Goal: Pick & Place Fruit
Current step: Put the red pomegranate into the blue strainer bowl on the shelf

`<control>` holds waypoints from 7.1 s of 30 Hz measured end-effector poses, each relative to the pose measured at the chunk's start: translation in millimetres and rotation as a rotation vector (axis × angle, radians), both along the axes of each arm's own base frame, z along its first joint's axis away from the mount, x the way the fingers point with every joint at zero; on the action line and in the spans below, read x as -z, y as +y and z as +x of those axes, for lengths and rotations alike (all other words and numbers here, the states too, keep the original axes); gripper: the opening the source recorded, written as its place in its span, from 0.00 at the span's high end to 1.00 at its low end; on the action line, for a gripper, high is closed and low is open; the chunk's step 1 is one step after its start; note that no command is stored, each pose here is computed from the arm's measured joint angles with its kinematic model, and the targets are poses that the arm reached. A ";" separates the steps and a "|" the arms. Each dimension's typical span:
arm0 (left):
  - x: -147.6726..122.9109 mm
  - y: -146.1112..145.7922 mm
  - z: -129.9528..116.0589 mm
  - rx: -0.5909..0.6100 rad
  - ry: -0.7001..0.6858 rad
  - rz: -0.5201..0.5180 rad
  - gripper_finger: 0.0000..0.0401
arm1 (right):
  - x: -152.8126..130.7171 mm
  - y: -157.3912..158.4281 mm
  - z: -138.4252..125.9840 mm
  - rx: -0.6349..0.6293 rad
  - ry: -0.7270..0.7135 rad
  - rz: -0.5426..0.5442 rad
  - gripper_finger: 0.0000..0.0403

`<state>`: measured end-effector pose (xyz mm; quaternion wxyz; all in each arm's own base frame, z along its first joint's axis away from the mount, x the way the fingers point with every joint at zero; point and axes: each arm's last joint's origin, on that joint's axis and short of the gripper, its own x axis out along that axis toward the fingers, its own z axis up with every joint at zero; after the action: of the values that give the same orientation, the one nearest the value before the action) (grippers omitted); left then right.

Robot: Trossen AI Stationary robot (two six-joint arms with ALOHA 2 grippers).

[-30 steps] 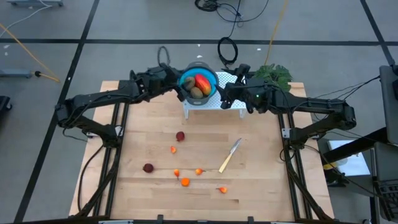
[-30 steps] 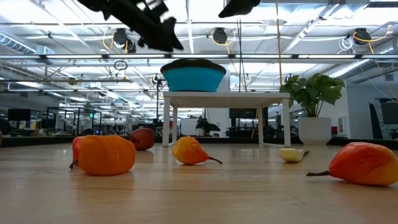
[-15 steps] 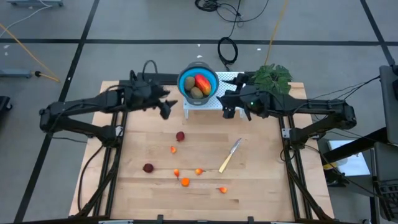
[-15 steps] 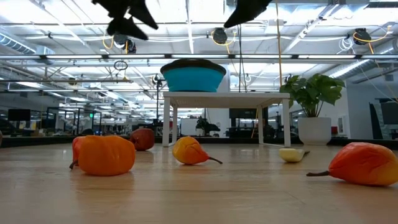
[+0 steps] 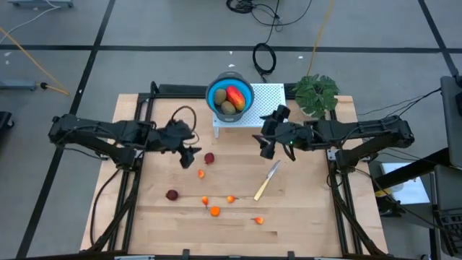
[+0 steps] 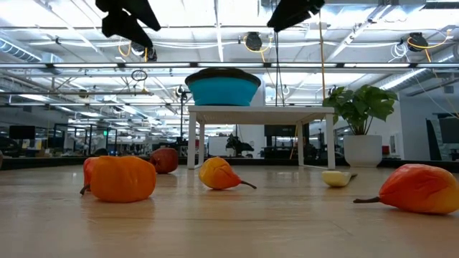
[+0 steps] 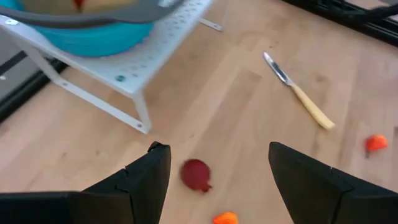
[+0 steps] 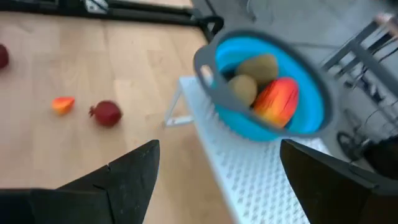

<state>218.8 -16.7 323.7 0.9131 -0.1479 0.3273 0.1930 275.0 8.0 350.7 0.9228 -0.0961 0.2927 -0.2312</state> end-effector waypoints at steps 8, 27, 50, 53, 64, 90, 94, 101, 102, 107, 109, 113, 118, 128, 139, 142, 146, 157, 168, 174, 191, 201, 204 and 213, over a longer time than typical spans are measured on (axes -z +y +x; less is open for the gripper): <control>-0.3 -21.7 -3.1 0.009 -0.027 -0.025 0.32 | 8.7 12.6 -7.9 -0.021 0.096 0.027 0.27; 36.6 -55.3 22.9 -0.201 0.044 -0.288 0.32 | 57.9 16.0 -47.1 -0.314 0.187 0.132 0.75; 57.6 -106.7 -41.8 -0.380 0.516 -0.484 0.32 | 76.4 10.6 -126.8 -0.503 -0.087 0.239 0.99; 64.8 -116.5 -39.9 -0.321 0.523 -0.413 0.32 | 76.5 10.6 -126.7 -0.509 -0.084 0.228 1.00; 116.9 -154.2 -30.5 -0.124 0.739 -0.132 0.32 | 76.4 10.6 -126.7 -0.516 -0.082 0.217 1.00; 148.6 -161.2 -31.8 -0.012 0.732 -0.007 0.32 | 76.5 10.5 -126.6 -0.512 -0.082 0.217 1.00; 158.7 -156.5 -36.7 -0.017 0.755 0.003 0.32 | 76.5 10.5 -126.6 -0.512 -0.082 0.217 1.00; 170.3 -153.8 -39.2 -0.012 0.741 -0.012 0.32 | 76.5 10.5 -126.6 -0.511 -0.082 0.217 1.00; 173.0 -154.2 -39.0 -0.004 0.731 -0.025 0.32 | 76.5 10.5 -126.6 -0.511 -0.082 0.217 1.00; 183.6 -153.3 -38.5 0.020 0.707 -0.086 0.32 | 76.5 10.3 -126.6 -0.506 -0.083 0.214 1.00; 183.6 -151.9 -36.9 0.008 0.702 -0.092 0.32 | 76.4 10.3 -126.6 -0.506 -0.083 0.214 1.00; 183.7 -149.4 -34.4 0.021 0.709 -0.089 0.32 | 76.5 10.3 -126.5 -0.505 -0.083 0.213 1.00; 183.7 -147.3 -31.6 0.017 0.712 -0.103 0.37 | 75.8 10.3 -126.2 -0.506 -0.090 0.211 1.00; 184.3 -148.4 -26.2 -0.002 0.663 -0.143 0.58 | 75.8 10.3 -126.2 -0.507 -0.089 0.209 1.00; 165.2 -143.1 -5.9 -0.083 0.537 -0.249 0.57 | 75.8 10.4 -126.2 -0.509 -0.090 0.210 1.00; 149.6 -140.3 1.8 -0.092 0.381 -0.283 0.59 | 75.8 10.4 -126.2 -0.510 -0.090 0.210 1.00; 119.6 -135.9 6.9 -0.120 0.109 -0.305 0.58 | 75.8 10.4 -126.2 -0.510 -0.090 0.211 0.99; 55.4 -120.5 9.0 -0.302 -0.478 -0.289 0.56 | 75.8 10.4 -126.2 -0.509 -0.090 0.213 1.00; 36.7 -103.5 25.5 -0.624 -0.788 -0.869 0.53 | 75.8 10.4 -126.2 -0.509 -0.090 0.213 1.00; 31.2 -99.6 31.8 -0.658 -0.824 -1.096 0.53 | 75.8 10.4 -126.2 -0.510 -0.090 0.211 0.99; 24.6 -91.6 38.5 -0.465 -0.791 -0.794 0.52 | 75.8 10.4 -126.3 -0.515 -0.087 0.203 0.99; 14.8 -71.3 45.4 -0.399 -0.800 -0.278 0.52 | 75.8 10.4 -126.3 -0.583 -0.055 0.088 0.99; 11.0 -54.0 51.6 -0.402 -0.806 -0.195 0.52 | 75.8 10.4 -126.2 -0.595 -0.049 0.066 0.99; -8.0 12.8 67.1 -0.357 -0.739 -0.022 0.52 | 75.8 4.0 -125.7 -0.580 -0.039 0.028 0.99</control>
<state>285.9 -3.9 331.8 0.9198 -0.2714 -0.0515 0.2787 149.4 12.0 274.9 0.9572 -0.1584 0.2383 0.0447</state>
